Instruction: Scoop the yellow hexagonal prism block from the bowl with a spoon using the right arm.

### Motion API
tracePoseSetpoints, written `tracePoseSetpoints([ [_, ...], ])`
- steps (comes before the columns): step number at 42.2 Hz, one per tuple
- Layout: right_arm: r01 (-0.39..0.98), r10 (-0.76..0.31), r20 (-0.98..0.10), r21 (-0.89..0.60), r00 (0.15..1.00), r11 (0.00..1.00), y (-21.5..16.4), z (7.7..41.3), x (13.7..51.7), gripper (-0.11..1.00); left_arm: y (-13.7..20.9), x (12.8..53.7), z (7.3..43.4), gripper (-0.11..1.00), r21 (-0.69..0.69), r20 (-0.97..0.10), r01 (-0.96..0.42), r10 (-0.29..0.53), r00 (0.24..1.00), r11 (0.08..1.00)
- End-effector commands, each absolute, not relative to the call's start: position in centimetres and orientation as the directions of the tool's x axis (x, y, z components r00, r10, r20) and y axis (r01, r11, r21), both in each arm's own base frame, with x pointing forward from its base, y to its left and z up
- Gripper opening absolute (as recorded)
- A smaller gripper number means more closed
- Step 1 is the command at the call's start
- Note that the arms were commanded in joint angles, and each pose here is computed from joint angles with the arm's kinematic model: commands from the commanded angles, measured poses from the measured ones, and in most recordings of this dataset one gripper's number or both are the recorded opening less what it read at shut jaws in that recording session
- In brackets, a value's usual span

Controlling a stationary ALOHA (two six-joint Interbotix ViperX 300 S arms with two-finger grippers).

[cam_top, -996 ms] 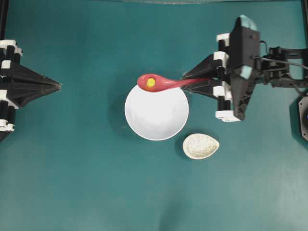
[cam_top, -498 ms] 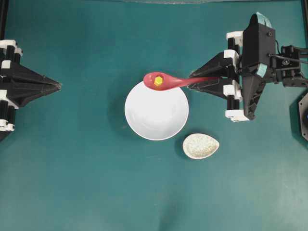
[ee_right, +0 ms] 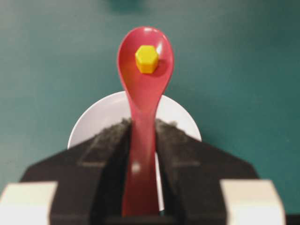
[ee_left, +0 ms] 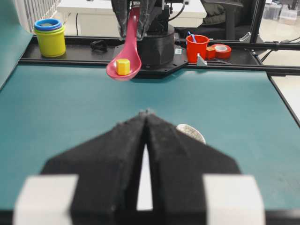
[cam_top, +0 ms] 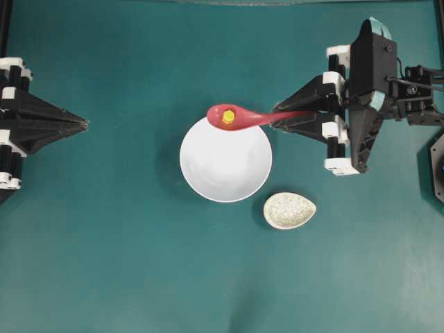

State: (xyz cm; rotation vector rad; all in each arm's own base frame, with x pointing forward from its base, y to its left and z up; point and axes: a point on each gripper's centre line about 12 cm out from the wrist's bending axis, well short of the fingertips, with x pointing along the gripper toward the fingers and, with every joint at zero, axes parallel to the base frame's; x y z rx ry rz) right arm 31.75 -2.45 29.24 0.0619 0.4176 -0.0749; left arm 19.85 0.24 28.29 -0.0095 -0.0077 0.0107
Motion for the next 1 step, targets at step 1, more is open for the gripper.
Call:
tracePoseSetpoints([
  [1, 0.084, -0.060, -0.378, 0.047, 0.924, 0.995, -2.40, 30.22, 31.65, 0.22, 0.27, 20.06, 29.27, 0.00, -0.006, 0.032, -0.012, 0.012, 0.999, 1.000],
])
